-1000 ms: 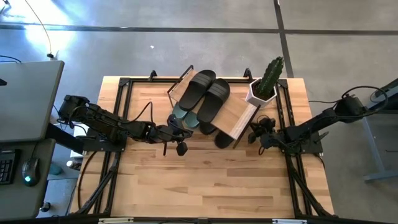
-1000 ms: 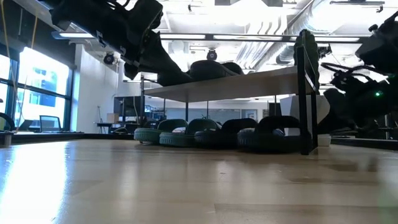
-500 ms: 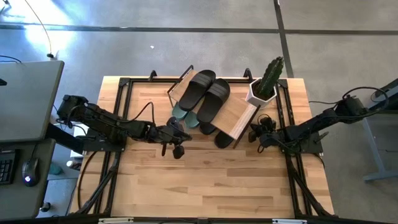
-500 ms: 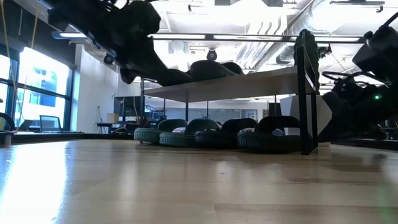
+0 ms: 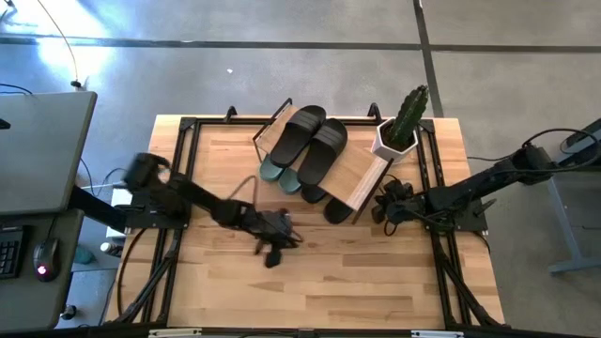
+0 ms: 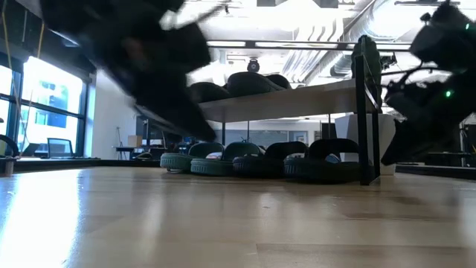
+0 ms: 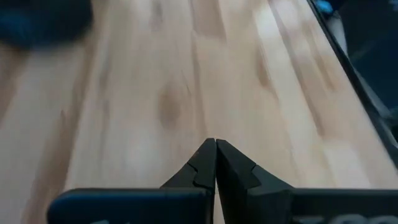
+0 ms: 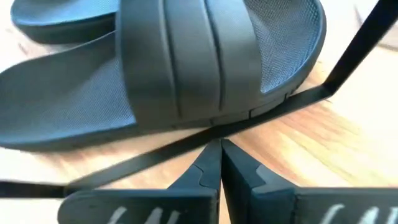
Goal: Pick and place slides into the shelf
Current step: Adjust the black slides under the shelf
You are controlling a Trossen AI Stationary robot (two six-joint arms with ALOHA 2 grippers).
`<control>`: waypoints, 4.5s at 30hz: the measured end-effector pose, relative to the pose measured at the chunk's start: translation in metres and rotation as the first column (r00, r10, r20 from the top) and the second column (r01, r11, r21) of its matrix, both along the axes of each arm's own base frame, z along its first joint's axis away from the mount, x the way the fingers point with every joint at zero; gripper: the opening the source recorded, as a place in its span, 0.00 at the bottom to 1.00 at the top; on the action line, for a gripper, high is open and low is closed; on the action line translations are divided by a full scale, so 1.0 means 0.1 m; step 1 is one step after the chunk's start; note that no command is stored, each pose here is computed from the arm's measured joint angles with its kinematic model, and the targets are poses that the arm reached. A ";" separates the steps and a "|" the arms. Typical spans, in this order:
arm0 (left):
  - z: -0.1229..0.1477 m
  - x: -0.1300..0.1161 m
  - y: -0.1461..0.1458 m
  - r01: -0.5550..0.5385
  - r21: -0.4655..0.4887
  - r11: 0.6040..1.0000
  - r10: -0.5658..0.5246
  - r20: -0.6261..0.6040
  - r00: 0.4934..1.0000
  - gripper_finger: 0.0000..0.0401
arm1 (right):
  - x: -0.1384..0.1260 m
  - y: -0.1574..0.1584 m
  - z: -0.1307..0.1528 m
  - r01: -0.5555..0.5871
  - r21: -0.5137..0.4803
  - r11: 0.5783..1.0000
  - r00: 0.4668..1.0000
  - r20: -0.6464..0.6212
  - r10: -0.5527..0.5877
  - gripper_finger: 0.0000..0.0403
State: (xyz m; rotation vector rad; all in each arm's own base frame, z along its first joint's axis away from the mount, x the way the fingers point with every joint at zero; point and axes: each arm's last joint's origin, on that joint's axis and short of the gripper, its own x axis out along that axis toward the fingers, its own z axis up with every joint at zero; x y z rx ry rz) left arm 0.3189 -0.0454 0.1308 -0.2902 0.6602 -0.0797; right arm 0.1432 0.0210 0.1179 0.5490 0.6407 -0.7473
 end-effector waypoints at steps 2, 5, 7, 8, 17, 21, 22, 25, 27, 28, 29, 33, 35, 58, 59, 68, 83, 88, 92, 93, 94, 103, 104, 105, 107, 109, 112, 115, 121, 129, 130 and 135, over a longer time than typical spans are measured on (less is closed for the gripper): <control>-0.02 0.18 0.05 -0.029 0.016 0.999 0.028 0.033 0.999 0.00 | 0.02 0.04 0.09 -0.012 -0.005 1.000 0.999 -0.036 0.012 0.00; 0.01 0.46 0.10 -0.034 0.044 0.998 0.031 0.066 0.997 0.00 | 0.05 0.09 0.23 -0.015 0.002 1.000 0.999 -0.046 0.015 0.00; 0.00 0.59 0.13 -0.024 0.079 0.997 0.021 0.039 0.999 0.00 | 0.07 0.14 0.30 -0.027 0.005 1.000 0.999 -0.040 0.027 0.00; 0.00 0.65 0.15 -0.018 0.094 0.995 0.017 0.020 1.000 0.00 | 0.06 0.16 0.33 -0.034 0.006 0.999 0.999 -0.041 0.034 0.00; -0.11 0.91 0.23 -0.054 0.227 0.972 0.071 -0.066 0.995 0.00 | -0.05 0.31 0.39 0.019 -0.028 0.999 1.000 0.015 -0.019 0.00; -0.11 0.92 0.27 -0.127 0.346 0.930 0.160 -0.069 0.985 0.00 | -0.10 0.35 0.39 0.029 -0.060 0.998 0.999 0.031 -0.027 0.00; -0.11 0.93 0.28 -0.139 0.367 0.920 0.174 -0.064 0.983 0.00 | -0.11 0.36 0.38 0.034 -0.064 0.997 0.999 0.033 -0.032 0.00; -0.07 0.96 0.29 -0.144 0.396 0.907 0.174 -0.040 0.984 0.00 | -0.13 0.36 0.37 0.037 -0.070 0.997 0.999 0.022 -0.036 0.00; -0.08 0.96 0.29 -0.132 0.410 0.902 0.164 -0.044 0.986 0.00 | -0.14 0.36 0.37 0.036 -0.073 0.997 0.999 0.017 -0.034 0.00; -0.08 0.96 0.29 -0.129 0.413 0.902 0.162 -0.045 0.986 0.00 | -0.14 0.36 0.37 0.035 -0.074 0.997 0.999 0.016 -0.034 0.00; -0.09 0.96 0.28 -0.128 0.414 0.901 0.160 -0.044 0.986 0.00 | -0.14 0.36 0.37 0.036 -0.074 0.997 0.999 0.017 -0.034 0.00; -0.14 0.96 0.28 -0.122 0.416 0.901 0.159 -0.055 0.986 0.00 | -0.14 0.36 0.37 0.037 -0.075 0.997 0.999 0.017 -0.036 0.00; -0.15 0.99 0.28 -0.132 0.414 0.901 0.161 -0.035 0.986 0.00 | -0.14 0.36 0.37 0.037 -0.075 0.996 0.999 0.016 -0.036 0.00; -0.28 1.17 0.35 -0.182 0.433 0.883 0.211 -0.020 0.977 0.00 | -0.13 0.35 0.38 0.053 -0.096 0.994 0.998 0.043 -0.049 0.00; -0.28 1.18 0.37 -0.183 0.434 0.882 0.216 -0.026 0.976 0.00 | -0.13 0.35 0.38 0.053 -0.097 0.994 0.998 0.044 -0.049 0.00; -0.28 1.30 0.42 -0.179 0.425 0.887 0.214 -0.036 0.976 0.00 | -0.13 0.36 0.38 0.050 -0.099 0.994 0.998 0.045 -0.046 0.00; -0.07 1.09 0.25 -0.098 0.449 0.888 0.211 -0.209 0.955 0.00 | -0.14 0.35 0.37 0.046 -0.104 0.993 0.998 0.036 -0.043 0.00; -0.04 0.82 0.38 -0.174 0.474 0.863 0.349 -0.311 0.884 0.00 | -0.14 0.35 0.37 0.046 -0.103 0.994 0.998 0.037 -0.043 0.00; -0.04 0.57 0.54 -0.296 0.437 0.850 0.443 -0.285 0.850 0.00 | -0.14 0.38 0.38 0.033 -0.106 0.994 0.999 0.046 -0.028 0.00; -0.04 0.54 0.57 -0.327 0.420 0.846 0.453 -0.247 0.856 0.00 | -0.15 0.38 0.38 0.030 -0.110 0.994 0.999 0.047 -0.025 0.00; -0.04 0.51 0.59 -0.348 0.405 0.846 0.458 -0.215 0.862 0.00 | -0.15 0.38 0.38 0.029 -0.115 0.993 0.998 0.051 -0.023 0.00; -0.06 0.47 0.60 -0.400 0.412 0.819 0.489 -0.133 0.862 0.00 | -0.15 0.39 0.38 0.027 -0.114 0.993 0.998 0.052 -0.022 0.00; -0.07 0.46 0.60 -0.405 0.421 0.811 0.499 -0.140 0.855 0.00 | -0.15 0.39 0.38 0.026 -0.110 0.994 0.999 0.049 -0.020 0.00; -0.07 0.46 0.61 -0.419 0.428 0.801 0.516 -0.138 0.846 0.00 | -0.15 0.39 0.38 0.025 -0.109 0.994 0.999 0.049 -0.020 0.00; -0.07 0.44 0.62 -0.436 0.452 0.778 0.542 -0.134 0.829 0.00 | -0.15 0.39 0.38 0.026 -0.107 0.994 0.999 0.050 -0.020 0.00; -0.09 0.42 0.63 -0.439 0.474 0.763 0.560 -0.145 0.816 0.00 | -0.14 0.39 0.38 0.026 -0.105 0.994 0.998 0.053 -0.021 0.00; -0.10 0.40 0.63 -0.461 0.474 0.750 0.586 -0.154 0.795 0.00 | -0.14 0.39 0.38 0.028 -0.102 0.994 0.998 0.055 -0.023 0.00; -0.10 0.40 0.64 -0.499 0.470 0.728 0.619 -0.139 0.773 0.00 | -0.14 0.39 0.38 0.029 -0.101 0.994 0.998 0.056 -0.024 0.00; -0.07 0.43 0.70 -0.554 0.445 0.704 0.648 -0.084 0.757 0.00 | -0.14 0.39 0.38 0.031 -0.100 0.994 0.998 0.058 -0.025 0.00; -0.05 0.46 0.80 -0.562 0.399 0.725 0.637 -0.079 0.767 0.00 | -0.14 0.39 0.38 0.031 -0.100 0.994 0.998 0.058 -0.025 0.00; -0.06 0.46 0.81 -0.557 0.403 0.726 0.635 -0.081 0.769 0.00 | -0.14 0.39 0.38 0.031 -0.100 0.994 0.998 0.058 -0.025 0.00; -0.14 0.50 0.79 -0.523 0.363 0.771 0.591 -0.104 0.800 0.00 | -0.14 0.39 0.38 0.031 -0.099 0.995 0.998 0.059 -0.025 0.00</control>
